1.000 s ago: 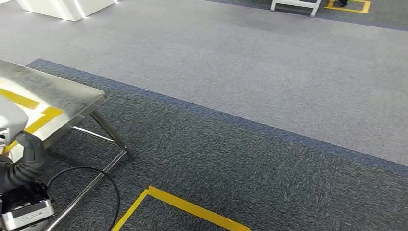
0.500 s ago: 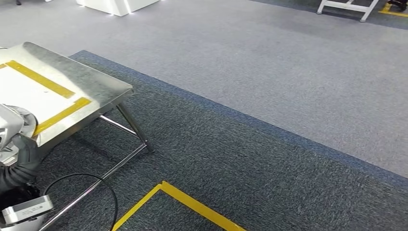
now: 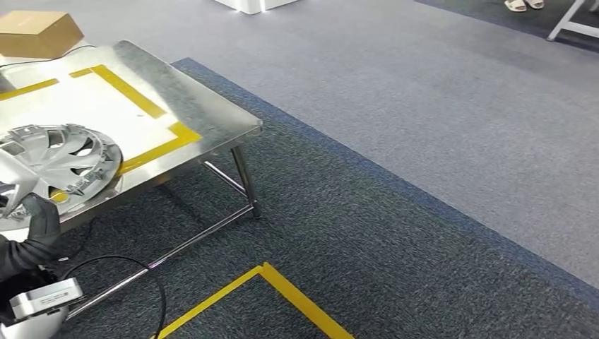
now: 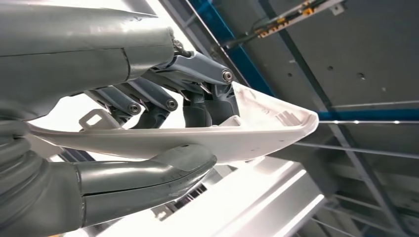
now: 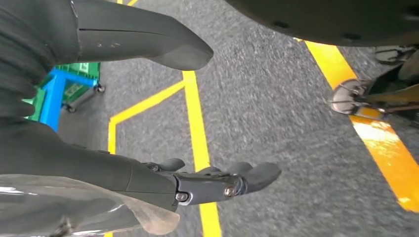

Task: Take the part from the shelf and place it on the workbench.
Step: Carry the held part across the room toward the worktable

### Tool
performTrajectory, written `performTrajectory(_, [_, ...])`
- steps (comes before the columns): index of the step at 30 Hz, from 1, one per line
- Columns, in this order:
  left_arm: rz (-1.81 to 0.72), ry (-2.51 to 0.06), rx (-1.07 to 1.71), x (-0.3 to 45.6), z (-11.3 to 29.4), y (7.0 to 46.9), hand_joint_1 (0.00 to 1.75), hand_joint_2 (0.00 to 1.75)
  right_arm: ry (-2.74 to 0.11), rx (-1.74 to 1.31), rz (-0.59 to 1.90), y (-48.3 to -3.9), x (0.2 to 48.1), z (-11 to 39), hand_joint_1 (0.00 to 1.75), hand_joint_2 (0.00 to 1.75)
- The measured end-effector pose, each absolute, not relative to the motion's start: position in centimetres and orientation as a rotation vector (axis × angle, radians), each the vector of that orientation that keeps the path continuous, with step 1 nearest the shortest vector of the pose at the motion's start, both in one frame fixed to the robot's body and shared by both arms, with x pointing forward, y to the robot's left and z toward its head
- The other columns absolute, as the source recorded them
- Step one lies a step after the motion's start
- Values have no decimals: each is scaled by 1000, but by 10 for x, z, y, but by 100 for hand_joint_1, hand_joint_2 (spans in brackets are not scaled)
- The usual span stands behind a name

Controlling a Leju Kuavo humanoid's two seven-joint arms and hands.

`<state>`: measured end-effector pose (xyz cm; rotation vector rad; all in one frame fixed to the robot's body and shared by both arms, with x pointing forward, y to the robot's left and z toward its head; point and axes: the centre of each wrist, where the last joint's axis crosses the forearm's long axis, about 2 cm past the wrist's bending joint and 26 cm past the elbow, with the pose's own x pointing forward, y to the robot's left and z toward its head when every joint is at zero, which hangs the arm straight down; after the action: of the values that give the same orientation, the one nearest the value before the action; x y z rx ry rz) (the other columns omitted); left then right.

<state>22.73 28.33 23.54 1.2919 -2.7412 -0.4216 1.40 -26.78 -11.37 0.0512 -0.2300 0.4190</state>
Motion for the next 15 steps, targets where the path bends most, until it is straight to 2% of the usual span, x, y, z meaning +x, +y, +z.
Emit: performTrajectory(15, [-346, -2706, 1196, 232, 232, 278, 175, 175, -236, 58, 404, -265, 15, -114, 0, 175])
